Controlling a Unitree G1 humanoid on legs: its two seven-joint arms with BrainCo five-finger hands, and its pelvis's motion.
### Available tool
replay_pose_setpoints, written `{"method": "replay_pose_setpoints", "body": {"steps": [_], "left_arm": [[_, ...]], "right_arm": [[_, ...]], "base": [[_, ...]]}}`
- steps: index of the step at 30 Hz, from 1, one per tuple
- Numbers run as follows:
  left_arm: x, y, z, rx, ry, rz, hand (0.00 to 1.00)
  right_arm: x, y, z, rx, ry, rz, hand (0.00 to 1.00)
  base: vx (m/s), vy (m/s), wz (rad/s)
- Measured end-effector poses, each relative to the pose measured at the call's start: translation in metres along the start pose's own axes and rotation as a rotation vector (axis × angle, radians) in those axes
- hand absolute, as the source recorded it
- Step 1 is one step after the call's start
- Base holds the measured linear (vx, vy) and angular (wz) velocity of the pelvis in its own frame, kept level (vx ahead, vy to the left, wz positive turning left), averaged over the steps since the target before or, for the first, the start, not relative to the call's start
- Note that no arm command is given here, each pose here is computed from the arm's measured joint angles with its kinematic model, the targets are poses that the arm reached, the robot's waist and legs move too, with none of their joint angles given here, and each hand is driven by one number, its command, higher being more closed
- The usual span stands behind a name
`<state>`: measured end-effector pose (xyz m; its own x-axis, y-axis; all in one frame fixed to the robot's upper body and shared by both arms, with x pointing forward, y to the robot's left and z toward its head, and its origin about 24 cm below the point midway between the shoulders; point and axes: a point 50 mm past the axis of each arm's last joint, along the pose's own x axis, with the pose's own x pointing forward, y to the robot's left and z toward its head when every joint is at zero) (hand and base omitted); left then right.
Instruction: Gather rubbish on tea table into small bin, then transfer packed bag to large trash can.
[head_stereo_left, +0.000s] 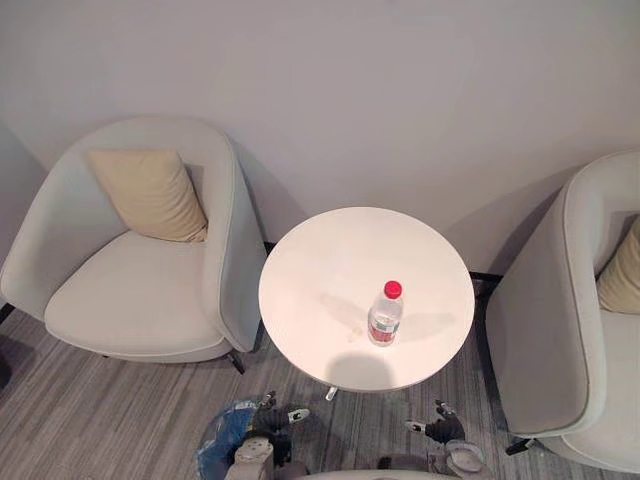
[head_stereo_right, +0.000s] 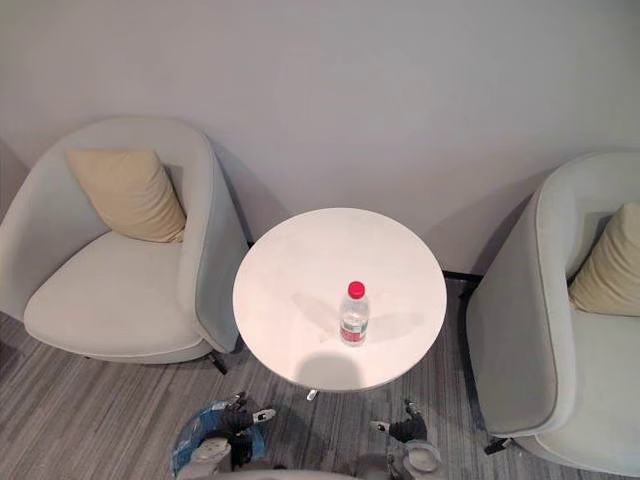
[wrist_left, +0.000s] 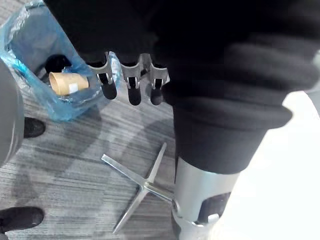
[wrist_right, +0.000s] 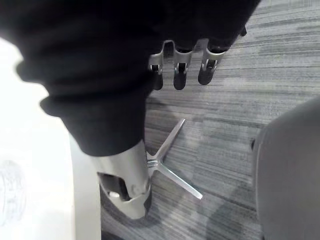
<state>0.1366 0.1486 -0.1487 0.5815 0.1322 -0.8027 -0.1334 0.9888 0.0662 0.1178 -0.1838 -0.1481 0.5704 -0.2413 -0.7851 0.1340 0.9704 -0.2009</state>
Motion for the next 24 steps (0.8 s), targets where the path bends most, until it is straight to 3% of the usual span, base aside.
{"method": "replay_pose_setpoints", "body": {"steps": [17,21,24], "left_arm": [[0.000,0.011,-0.007,0.082,0.028,0.007,0.00],[-0.001,0.024,-0.013,0.126,0.044,0.008,0.00],[-0.002,0.029,-0.016,0.151,0.051,0.009,0.00]], "right_arm": [[-0.004,-0.019,-0.007,0.076,-0.004,-0.090,0.00],[0.006,-0.092,0.046,0.101,-0.176,-0.260,0.00],[0.010,-0.123,0.070,0.122,-0.224,-0.326,0.00]], "base": [[-0.01,0.001,0.03],[-0.03,-0.002,-0.03],[0.00,-0.012,0.03]]}}
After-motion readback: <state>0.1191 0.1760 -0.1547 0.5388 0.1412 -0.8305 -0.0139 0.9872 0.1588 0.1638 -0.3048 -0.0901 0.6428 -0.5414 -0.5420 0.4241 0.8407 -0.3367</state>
